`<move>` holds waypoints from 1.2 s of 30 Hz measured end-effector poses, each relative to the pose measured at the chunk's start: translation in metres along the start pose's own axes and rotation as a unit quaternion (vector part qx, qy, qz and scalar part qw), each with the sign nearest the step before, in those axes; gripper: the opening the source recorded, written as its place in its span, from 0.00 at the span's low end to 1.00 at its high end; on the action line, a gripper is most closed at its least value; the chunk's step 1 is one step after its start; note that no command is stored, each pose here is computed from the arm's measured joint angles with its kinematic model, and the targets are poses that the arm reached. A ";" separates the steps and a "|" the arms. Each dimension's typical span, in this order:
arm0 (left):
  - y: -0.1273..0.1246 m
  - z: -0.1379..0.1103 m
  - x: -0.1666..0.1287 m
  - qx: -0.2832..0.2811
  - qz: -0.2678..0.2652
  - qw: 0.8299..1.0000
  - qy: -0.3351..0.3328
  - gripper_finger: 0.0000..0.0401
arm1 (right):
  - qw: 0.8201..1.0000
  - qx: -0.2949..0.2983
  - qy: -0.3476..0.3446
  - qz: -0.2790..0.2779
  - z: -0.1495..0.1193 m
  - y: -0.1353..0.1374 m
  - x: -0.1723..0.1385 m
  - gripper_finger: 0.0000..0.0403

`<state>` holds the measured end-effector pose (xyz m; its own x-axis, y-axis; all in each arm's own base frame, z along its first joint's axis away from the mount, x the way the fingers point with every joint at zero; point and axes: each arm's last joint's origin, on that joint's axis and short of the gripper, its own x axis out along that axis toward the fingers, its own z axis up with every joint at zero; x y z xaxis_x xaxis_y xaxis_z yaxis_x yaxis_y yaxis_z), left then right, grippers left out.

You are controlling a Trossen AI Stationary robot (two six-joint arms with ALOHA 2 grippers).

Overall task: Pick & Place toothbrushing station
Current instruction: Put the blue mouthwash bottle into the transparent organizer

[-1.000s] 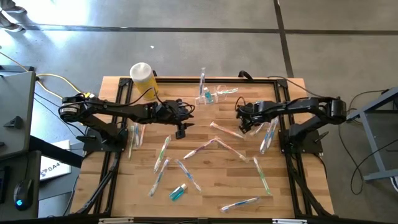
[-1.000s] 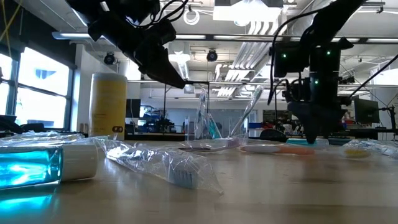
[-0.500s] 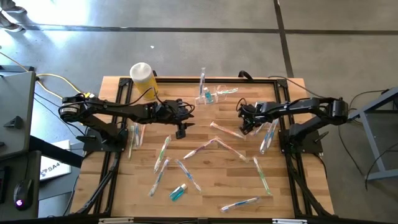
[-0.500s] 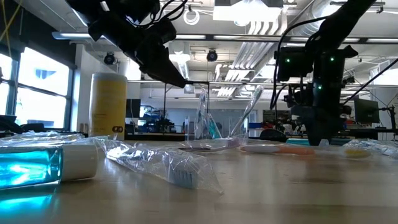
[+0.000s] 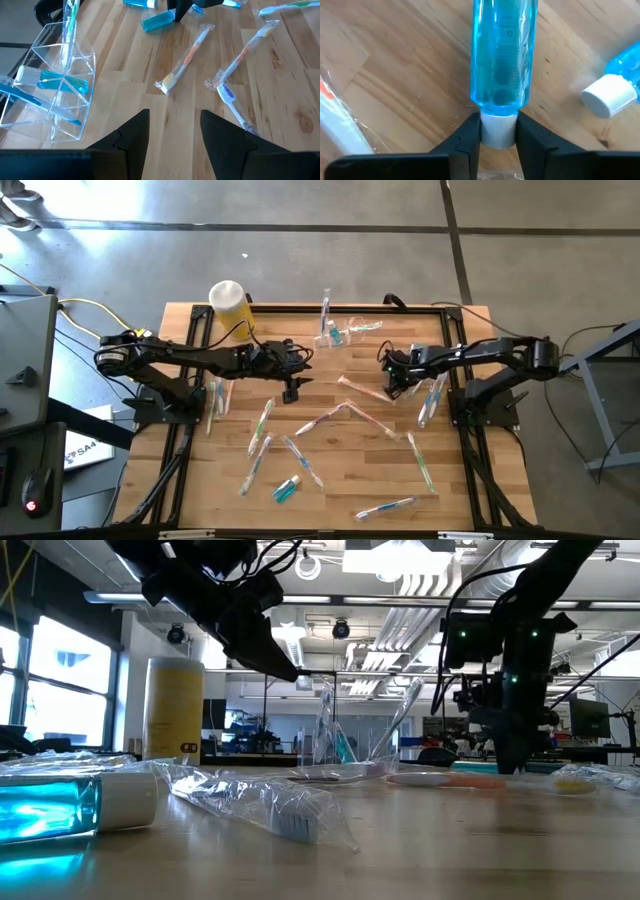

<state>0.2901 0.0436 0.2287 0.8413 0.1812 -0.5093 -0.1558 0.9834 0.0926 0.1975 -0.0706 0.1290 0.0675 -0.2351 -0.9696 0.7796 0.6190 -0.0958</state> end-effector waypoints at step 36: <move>-0.122 0.009 -0.009 0.457 0.093 0.879 -0.102 0.43 | 0.923 -0.199 -0.090 0.315 -0.003 0.122 -0.112 0.21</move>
<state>0.3063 -0.0781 0.2301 0.9351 0.2430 -0.2578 0.1030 0.5099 0.8541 0.2832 0.0338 0.2248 0.5599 0.1678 -0.8114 0.2611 0.8936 0.3650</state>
